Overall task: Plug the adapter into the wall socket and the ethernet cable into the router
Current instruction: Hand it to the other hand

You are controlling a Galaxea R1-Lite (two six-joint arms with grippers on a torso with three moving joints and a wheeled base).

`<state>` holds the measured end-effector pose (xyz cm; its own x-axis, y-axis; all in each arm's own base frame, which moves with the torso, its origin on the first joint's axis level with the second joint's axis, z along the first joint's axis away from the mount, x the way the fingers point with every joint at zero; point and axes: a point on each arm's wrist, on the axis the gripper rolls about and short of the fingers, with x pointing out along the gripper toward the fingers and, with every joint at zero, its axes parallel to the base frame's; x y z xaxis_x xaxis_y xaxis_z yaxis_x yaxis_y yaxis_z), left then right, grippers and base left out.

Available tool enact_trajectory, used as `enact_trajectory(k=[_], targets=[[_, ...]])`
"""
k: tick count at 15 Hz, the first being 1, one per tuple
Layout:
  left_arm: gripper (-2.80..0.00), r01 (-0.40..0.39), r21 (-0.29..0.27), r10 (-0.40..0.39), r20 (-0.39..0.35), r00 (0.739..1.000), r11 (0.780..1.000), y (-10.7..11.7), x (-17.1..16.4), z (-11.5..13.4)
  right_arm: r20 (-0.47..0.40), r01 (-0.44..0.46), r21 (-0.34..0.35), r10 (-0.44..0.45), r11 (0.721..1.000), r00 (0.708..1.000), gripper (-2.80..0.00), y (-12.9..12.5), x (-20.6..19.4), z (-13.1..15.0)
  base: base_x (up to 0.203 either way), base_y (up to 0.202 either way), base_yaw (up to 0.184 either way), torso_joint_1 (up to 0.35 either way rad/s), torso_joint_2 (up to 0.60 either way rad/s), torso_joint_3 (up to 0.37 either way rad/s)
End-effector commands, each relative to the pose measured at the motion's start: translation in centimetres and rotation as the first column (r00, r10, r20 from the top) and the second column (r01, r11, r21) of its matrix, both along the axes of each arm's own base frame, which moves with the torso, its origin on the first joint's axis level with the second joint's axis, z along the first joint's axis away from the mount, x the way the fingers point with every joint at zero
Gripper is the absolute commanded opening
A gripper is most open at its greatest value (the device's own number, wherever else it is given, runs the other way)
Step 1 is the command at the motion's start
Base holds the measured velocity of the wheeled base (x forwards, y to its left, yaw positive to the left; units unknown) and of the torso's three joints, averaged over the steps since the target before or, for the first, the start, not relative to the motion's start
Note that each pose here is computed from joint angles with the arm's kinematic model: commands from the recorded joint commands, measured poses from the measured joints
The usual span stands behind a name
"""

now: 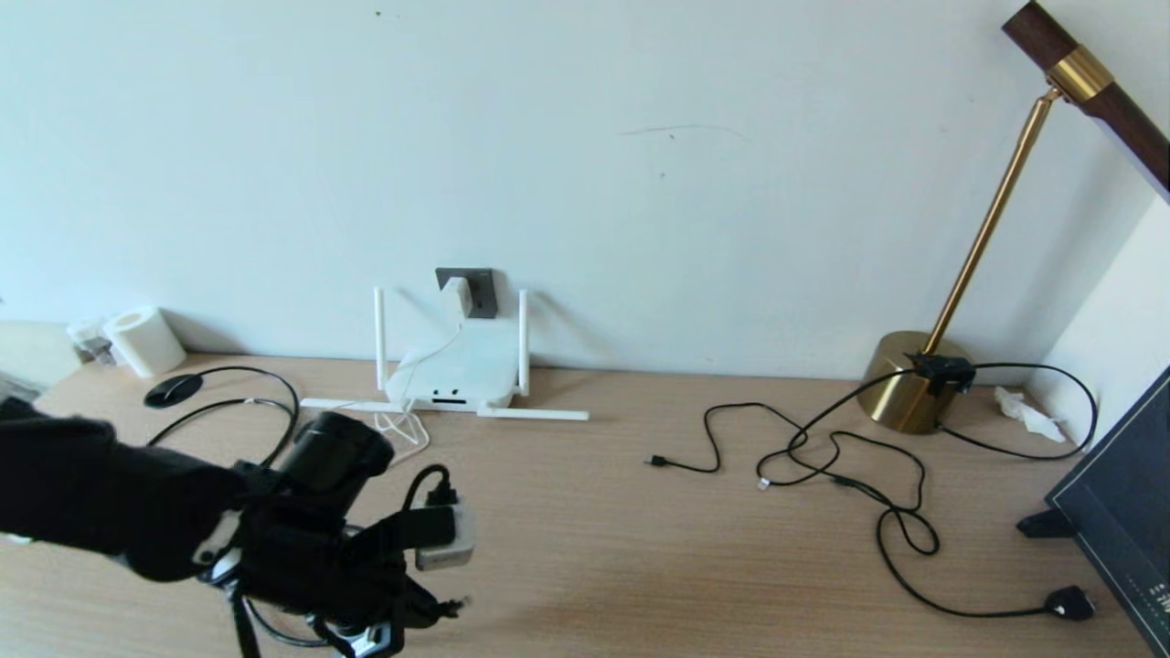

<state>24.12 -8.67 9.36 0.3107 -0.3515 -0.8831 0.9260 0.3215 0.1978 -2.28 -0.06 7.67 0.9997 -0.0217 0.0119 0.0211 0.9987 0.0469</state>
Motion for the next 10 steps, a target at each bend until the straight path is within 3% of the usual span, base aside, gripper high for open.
enact_trajectory(k=[1,2,3,4,5,6,9,10], targets=[[-2.80,0.048,-0.190,-0.035,0.073,0.997,0.981,0.5,-3.0,5.1,-0.001,0.000,0.001,0.000,1.000,1.000,-2.80,0.0,0.0,0.0,0.000,0.000,0.000,0.000,0.00,0.000],[-2.80,0.041,-0.285,-0.029,0.047,0.998,0.958,0.6,-4.5,6.8,-0.001,0.000,0.001,0.000,1.000,1.000,-2.80,0.0,0.0,0.0,0.000,0.000,0.000,0.000,0.00,0.000],[-2.80,0.001,-0.394,-0.005,-0.009,1.000,0.919,0.7,-6.2,8.4,-0.001,0.000,0.001,0.000,1.000,1.000,-2.80,0.0,0.0,0.0,0.000,0.000,0.000,0.000,0.00,0.000],[-2.80,-0.082,-0.490,0.031,-0.110,0.993,0.868,0.5,-7.6,9.7,-0.001,0.000,0.001,0.000,1.000,1.000,-2.80,0.0,0.0,0.0,0.000,0.000,0.000,0.000,0.00,0.000],[-2.80,-0.160,-0.547,0.054,-0.204,0.977,0.822,0.3,-8.4,10.5,-0.001,0.000,0.001,0.000,1.000,1.000,-2.80,0.0,0.0,0.0,0.000,0.000,0.000,0.000,0.00,0.000],[-2.80,-0.217,-0.586,0.065,-0.270,0.961,0.781,-0.1,-8.6,11.0,-0.001,0.000,0.001,0.000,1.000,1.000,-2.80,0.0,0.0,0.0,0.000,0.000,0.000,0.000,0.00,0.000],[-2.80,-0.223,-0.662,0.082,-0.237,0.968,0.715,-1.9,-5.7,10.4,0.000,0.000,-0.004,0.000,1.000,1.000,-2.80,0.0,0.0,0.0,0.000,0.000,0.000,0.000,0.00,0.000],[-2.80,-0.261,-0.682,0.122,-0.246,0.962,0.683,-2.6,-4.8,10.4,0.000,0.000,-0.005,0.000,1.000,1.000,-2.80,0.0,0.0,0.0,0.000,0.000,0.000,0.000,0.00,0.000]])
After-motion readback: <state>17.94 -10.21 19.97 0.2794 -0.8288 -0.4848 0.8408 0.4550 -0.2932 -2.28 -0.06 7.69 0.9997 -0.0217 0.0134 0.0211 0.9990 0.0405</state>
